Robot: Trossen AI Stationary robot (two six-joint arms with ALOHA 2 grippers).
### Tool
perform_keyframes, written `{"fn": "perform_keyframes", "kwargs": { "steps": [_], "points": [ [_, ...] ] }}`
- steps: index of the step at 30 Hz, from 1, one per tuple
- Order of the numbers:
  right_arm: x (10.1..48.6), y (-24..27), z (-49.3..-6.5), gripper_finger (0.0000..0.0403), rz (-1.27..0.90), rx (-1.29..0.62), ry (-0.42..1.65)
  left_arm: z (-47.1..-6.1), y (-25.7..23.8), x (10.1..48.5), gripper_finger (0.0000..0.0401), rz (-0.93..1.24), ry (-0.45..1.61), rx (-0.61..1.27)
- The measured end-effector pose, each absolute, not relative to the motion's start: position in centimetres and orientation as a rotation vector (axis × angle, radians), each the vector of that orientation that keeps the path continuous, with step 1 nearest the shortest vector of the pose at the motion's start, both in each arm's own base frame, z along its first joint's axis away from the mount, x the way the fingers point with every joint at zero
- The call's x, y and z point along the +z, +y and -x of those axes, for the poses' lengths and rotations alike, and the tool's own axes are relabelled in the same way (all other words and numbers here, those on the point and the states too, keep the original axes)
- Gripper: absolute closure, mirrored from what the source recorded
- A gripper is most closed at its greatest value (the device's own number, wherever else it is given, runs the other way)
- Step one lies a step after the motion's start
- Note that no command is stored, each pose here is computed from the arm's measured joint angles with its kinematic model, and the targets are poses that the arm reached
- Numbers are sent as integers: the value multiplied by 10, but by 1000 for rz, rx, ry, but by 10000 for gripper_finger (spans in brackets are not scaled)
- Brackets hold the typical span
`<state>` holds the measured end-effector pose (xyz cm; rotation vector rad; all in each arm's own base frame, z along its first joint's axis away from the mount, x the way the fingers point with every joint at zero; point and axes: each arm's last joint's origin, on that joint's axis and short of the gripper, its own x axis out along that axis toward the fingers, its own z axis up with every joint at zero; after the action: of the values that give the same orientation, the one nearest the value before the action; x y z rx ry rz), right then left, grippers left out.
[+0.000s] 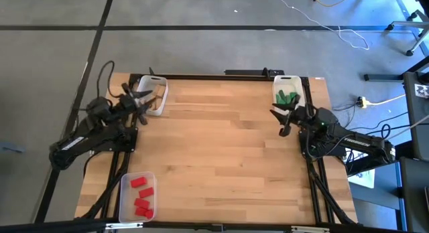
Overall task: Sort & place blocks by color
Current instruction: Return to Home Position
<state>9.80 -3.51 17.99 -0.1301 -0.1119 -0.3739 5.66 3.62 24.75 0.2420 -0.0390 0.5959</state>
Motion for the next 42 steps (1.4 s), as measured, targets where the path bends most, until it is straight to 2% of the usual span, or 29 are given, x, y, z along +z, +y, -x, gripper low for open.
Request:
{"fn": "perform_keyframes", "kwargs": {
  "steps": [16,26,32,42],
  "points": [
    [174,-35,-99,265,118,-362,-48,-83,50,176,251,-210,-56,504],
    [165,-35,-99,265,97,-356,42,-85,46,173,251,-197,-44,333],
    [158,-35,-99,265,-16,-354,94,-86,43,172,251,-190,-39,237],
    [158,-34,-99,265,-38,-313,91,-87,42,172,251,-161,-45,203]
  ]
}}
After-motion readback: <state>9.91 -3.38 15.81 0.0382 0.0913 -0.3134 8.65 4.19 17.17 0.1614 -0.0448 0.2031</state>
